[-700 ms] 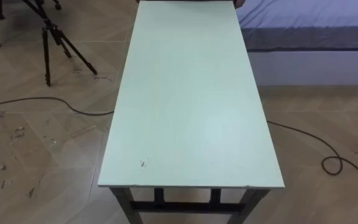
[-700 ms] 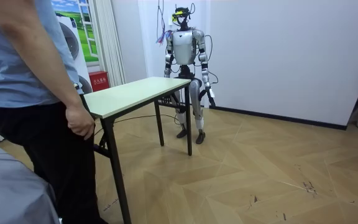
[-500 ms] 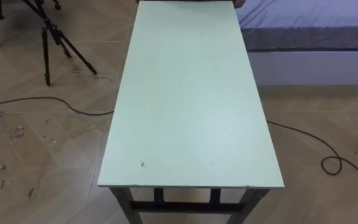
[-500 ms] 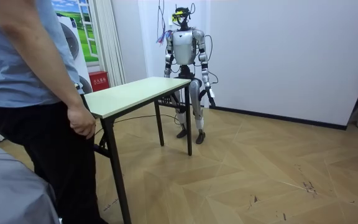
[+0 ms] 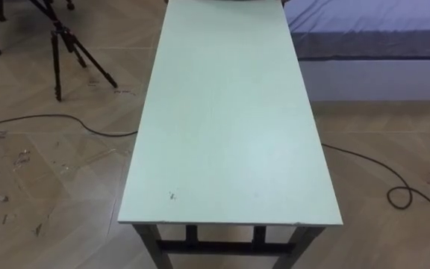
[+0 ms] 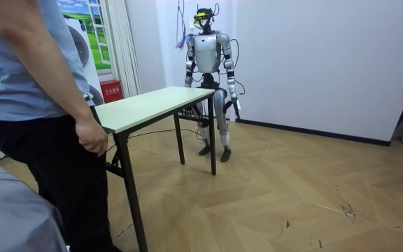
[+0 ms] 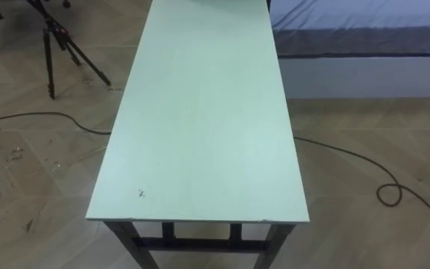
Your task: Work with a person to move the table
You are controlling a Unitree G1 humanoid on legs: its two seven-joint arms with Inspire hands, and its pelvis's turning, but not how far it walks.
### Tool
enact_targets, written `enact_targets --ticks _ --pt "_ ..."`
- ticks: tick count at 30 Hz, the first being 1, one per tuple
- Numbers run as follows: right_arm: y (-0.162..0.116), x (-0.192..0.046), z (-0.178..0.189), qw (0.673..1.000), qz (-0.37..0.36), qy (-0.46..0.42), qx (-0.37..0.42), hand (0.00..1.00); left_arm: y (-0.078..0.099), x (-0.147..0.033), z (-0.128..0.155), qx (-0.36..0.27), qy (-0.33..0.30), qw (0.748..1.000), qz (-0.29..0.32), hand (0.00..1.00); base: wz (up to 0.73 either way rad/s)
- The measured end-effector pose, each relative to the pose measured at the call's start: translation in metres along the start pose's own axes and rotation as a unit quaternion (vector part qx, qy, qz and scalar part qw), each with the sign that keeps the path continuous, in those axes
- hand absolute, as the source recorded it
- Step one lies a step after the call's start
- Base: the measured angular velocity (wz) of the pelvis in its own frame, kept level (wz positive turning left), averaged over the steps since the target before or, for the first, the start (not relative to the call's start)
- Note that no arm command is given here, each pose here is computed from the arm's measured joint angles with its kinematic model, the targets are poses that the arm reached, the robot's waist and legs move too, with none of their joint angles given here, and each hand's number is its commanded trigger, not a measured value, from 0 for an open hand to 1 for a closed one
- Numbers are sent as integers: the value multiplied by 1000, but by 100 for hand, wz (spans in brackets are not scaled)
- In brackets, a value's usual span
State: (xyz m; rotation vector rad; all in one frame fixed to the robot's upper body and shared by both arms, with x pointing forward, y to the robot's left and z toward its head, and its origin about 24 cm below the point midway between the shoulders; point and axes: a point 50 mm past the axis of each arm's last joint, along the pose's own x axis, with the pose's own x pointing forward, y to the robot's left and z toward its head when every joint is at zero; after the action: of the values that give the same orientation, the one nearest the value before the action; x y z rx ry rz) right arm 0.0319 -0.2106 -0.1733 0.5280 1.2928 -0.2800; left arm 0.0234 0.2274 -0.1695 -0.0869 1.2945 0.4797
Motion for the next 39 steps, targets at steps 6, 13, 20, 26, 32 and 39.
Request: enact_targets --ticks 6,13,20,26,32,39 --pt "0 -2 15 999 29 -37 8 0 -4 0 7 -71 -7 995 -65 0 0" --pt "19 -13 27 980 129 -125 83 0 -27 -13 33 -179 -79 960 -201 0 1" --pt "60 -38 23 933 287 -169 133 0 -56 -46 47 -254 -126 894 -348 0 1" --pt "87 -51 20 907 371 -160 121 0 -86 -72 54 -273 -127 843 -446 0 -1" --pt "111 -64 29 876 442 -167 99 0 -97 -88 67 -273 -140 809 -501 0 0" --pt "119 -71 39 858 477 -163 98 0 -103 -96 83 -301 -136 780 -532 0 0"
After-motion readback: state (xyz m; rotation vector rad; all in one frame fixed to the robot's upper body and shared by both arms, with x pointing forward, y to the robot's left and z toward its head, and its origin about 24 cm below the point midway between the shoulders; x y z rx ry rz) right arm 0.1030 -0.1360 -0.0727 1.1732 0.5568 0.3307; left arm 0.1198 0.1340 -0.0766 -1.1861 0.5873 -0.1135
